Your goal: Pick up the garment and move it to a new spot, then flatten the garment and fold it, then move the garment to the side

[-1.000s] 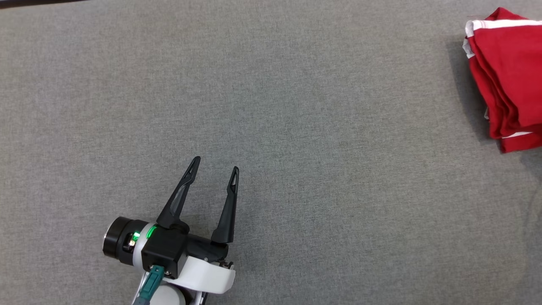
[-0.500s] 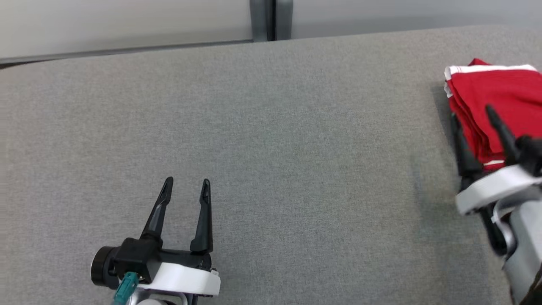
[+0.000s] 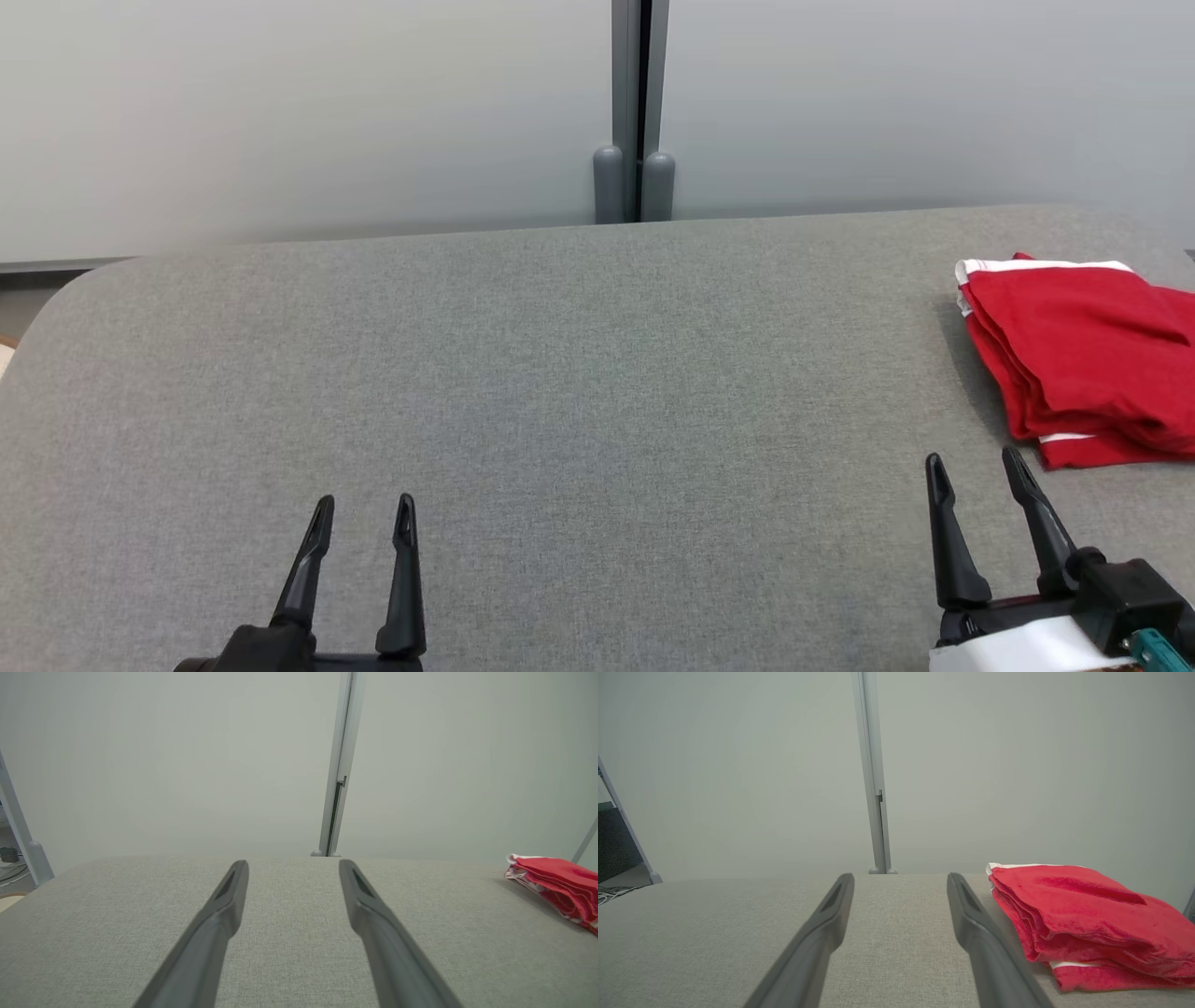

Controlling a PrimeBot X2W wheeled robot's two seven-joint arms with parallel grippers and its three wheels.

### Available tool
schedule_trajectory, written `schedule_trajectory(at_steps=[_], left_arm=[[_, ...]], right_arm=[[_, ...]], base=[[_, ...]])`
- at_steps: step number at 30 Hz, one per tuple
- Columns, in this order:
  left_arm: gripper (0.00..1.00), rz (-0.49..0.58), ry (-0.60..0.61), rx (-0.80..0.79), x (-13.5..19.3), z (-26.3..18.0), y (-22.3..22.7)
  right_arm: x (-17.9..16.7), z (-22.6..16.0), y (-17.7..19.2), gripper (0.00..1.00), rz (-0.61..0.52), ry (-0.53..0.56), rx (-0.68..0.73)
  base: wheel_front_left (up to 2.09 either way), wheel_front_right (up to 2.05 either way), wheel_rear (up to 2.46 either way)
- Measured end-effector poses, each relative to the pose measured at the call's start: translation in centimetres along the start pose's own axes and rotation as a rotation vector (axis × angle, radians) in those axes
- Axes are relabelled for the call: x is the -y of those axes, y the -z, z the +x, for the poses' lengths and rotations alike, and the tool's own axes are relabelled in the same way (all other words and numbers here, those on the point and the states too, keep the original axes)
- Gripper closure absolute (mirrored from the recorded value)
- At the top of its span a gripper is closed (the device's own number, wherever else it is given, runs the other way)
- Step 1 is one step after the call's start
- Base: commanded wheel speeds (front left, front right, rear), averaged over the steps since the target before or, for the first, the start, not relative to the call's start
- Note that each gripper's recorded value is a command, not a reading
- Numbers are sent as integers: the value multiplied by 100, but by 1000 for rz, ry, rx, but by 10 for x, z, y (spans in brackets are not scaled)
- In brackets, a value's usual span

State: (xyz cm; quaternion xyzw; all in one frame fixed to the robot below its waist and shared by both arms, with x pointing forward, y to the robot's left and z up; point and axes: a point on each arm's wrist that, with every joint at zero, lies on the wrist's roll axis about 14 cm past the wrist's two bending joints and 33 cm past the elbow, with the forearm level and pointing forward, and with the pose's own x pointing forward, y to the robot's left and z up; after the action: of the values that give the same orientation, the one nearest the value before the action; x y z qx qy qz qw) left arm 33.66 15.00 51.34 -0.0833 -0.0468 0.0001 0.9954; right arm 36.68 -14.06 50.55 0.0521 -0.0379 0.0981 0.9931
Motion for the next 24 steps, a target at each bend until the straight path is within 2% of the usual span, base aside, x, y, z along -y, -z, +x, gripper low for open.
schedule_trajectory(at_steps=[7,17,18,24], left_arm=[[0,21,-22,-30,-9,-20,8],[0,36,-3,-40,-5,-24,12],[100,39,-2,-46,-5,-24,14],[100,21,-14,-102,-7,-31,29]], right_arm=[[4,-22,0,0,-6,37,-1],[5,-29,-4,0,-8,48,11],[5,-30,-2,100,-6,48,5],[5,-38,15,100,25,62,-50]], base=[[0,0,0],[0,0,0],[0,0,0],[0,0,0]])
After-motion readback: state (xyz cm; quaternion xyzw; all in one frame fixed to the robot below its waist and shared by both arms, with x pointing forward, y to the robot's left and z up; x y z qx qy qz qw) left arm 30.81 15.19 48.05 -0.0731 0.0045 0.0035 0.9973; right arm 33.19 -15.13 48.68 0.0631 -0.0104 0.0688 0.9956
